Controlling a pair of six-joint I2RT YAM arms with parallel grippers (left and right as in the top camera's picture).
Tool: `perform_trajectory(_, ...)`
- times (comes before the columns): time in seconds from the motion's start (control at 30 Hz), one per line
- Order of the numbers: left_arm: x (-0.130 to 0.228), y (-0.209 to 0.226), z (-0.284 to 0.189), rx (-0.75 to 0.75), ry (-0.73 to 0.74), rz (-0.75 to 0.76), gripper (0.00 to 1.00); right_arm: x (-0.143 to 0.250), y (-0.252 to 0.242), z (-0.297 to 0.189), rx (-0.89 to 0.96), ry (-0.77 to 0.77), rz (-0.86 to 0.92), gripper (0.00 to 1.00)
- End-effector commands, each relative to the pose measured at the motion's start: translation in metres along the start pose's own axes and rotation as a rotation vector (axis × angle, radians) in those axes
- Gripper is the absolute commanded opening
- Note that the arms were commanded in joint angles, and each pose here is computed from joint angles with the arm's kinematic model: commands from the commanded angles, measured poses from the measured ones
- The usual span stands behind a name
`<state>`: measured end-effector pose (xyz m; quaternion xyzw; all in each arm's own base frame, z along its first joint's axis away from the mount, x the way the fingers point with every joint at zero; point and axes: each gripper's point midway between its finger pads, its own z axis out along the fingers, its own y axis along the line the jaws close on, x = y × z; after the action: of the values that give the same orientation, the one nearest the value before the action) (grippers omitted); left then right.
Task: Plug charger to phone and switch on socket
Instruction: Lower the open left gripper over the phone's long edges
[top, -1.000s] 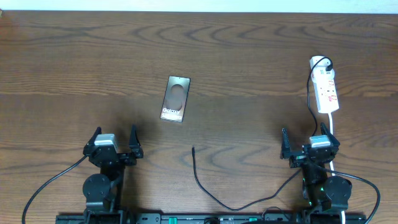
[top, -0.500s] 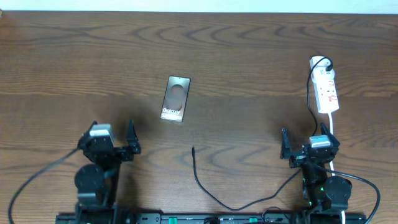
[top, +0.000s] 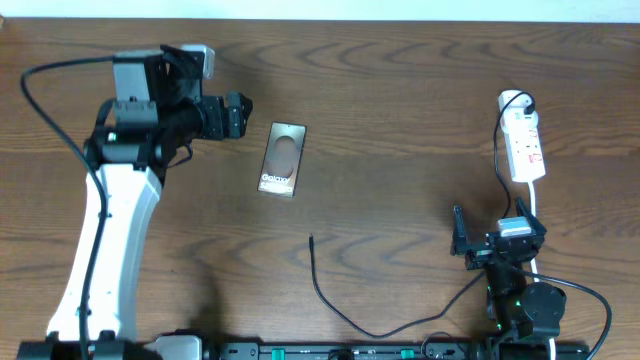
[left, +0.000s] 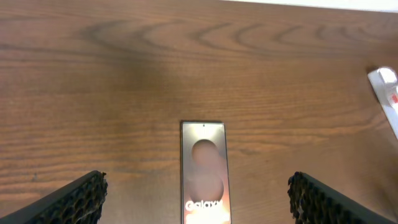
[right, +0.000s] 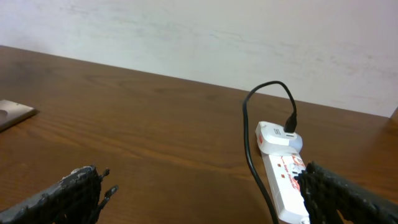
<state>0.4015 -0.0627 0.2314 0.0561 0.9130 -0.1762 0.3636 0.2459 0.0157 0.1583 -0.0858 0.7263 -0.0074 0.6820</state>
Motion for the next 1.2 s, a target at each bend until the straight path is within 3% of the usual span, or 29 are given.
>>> perform_trajectory(0.0,-0.008,-0.002,0.007,0.027,0.010,0.033,0.93,0.000,0.001,0.000,-0.005,-0.001,0.010,0.99)
perform_trajectory(0.3,-0.003,-0.004,0.008,0.027,0.032,0.029,0.98,0.000,0.001,0.000,-0.005,-0.001,0.010,0.99)
perform_trajectory(0.43,0.013,-0.010,0.015,-0.219,0.109,0.144,0.98,0.000,0.001,0.000,-0.005,-0.001,0.010,0.99)
perform_trajectory(0.53,0.019,-0.031,0.022,-0.224,0.123,0.197,0.98,0.000,0.001,0.000,-0.005,-0.001,0.010,0.99)
perform_trajectory(0.63,0.034,-0.042,0.039,-0.209,0.176,0.153,0.98,0.000,0.001,0.000,-0.005,-0.001,0.010,0.99)
perform_trajectory(0.8,0.081,-0.024,0.088,-0.240,0.365,0.085,0.98,0.000,0.001,0.000,-0.005,-0.001,0.010,0.99)
perform_trajectory(1.17,0.118,-0.023,0.129,-0.200,0.481,-0.032,0.98,0.000,0.001,0.000,-0.005,-0.001,0.010,0.99)
